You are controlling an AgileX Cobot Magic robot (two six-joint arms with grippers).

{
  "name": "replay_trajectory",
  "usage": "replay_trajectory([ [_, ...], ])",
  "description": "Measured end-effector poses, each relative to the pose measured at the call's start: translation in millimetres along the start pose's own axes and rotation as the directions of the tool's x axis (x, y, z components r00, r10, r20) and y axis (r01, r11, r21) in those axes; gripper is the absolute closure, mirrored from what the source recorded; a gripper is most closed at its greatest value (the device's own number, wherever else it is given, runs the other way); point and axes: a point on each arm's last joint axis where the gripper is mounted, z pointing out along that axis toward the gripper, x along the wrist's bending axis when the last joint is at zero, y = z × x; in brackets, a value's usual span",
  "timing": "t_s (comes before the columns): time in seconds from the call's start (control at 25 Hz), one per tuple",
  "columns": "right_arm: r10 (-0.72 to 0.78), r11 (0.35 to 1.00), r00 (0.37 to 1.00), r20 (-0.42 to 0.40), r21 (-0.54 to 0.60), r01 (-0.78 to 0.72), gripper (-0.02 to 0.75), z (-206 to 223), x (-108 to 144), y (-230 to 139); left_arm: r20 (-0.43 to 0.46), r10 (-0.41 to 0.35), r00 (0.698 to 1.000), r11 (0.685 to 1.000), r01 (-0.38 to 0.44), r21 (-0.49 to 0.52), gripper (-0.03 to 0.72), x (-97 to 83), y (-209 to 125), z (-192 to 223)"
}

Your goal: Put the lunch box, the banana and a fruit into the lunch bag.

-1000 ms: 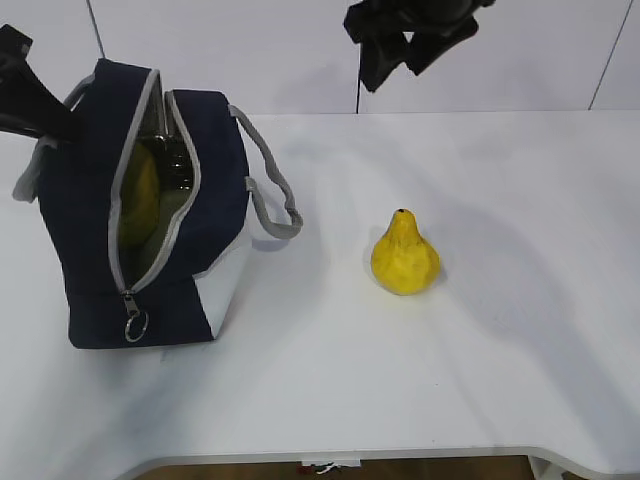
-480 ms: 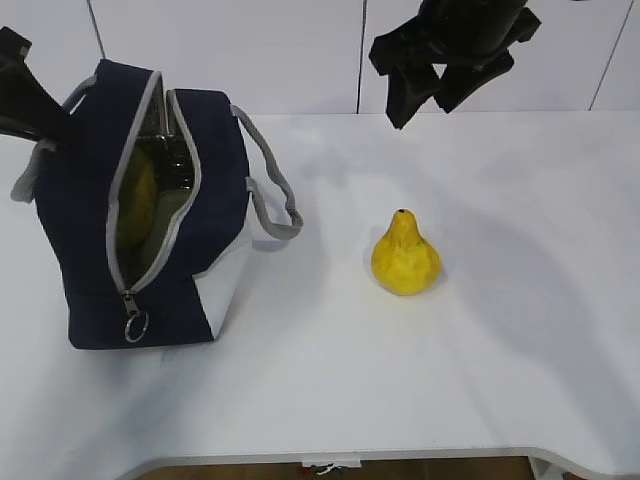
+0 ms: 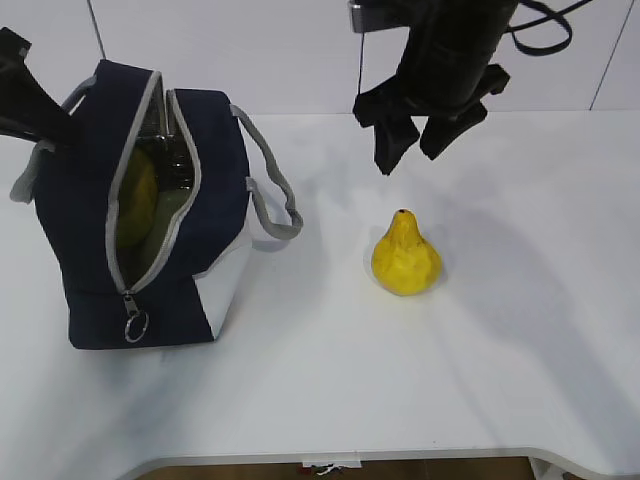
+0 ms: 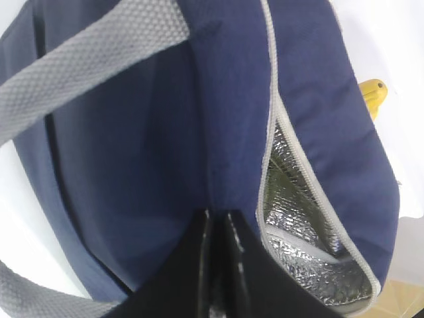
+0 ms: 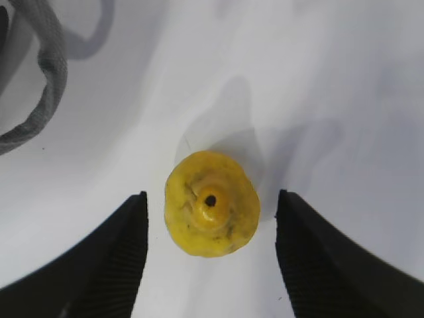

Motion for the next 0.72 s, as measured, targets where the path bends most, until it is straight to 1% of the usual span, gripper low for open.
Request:
replay_trajectory([
  [0.32, 0.007, 0.997, 1.0, -0.002, 0.078, -0.007, 0.249, 39.1, -1.7, 1.3, 0.002, -0.004, 1.0, 1.0, 0.004, 0.003, 0.691, -0.2, -0.3, 0.0],
  [0.72, 0.015, 0.992, 1.0, -0.01, 0.122, -0.013, 0.249, 61.8, -2.0, 0.7, 0.003, -0.004, 1.0, 1.0, 0.004, 0.005, 0.691, -0.3, -0.4, 0.0],
])
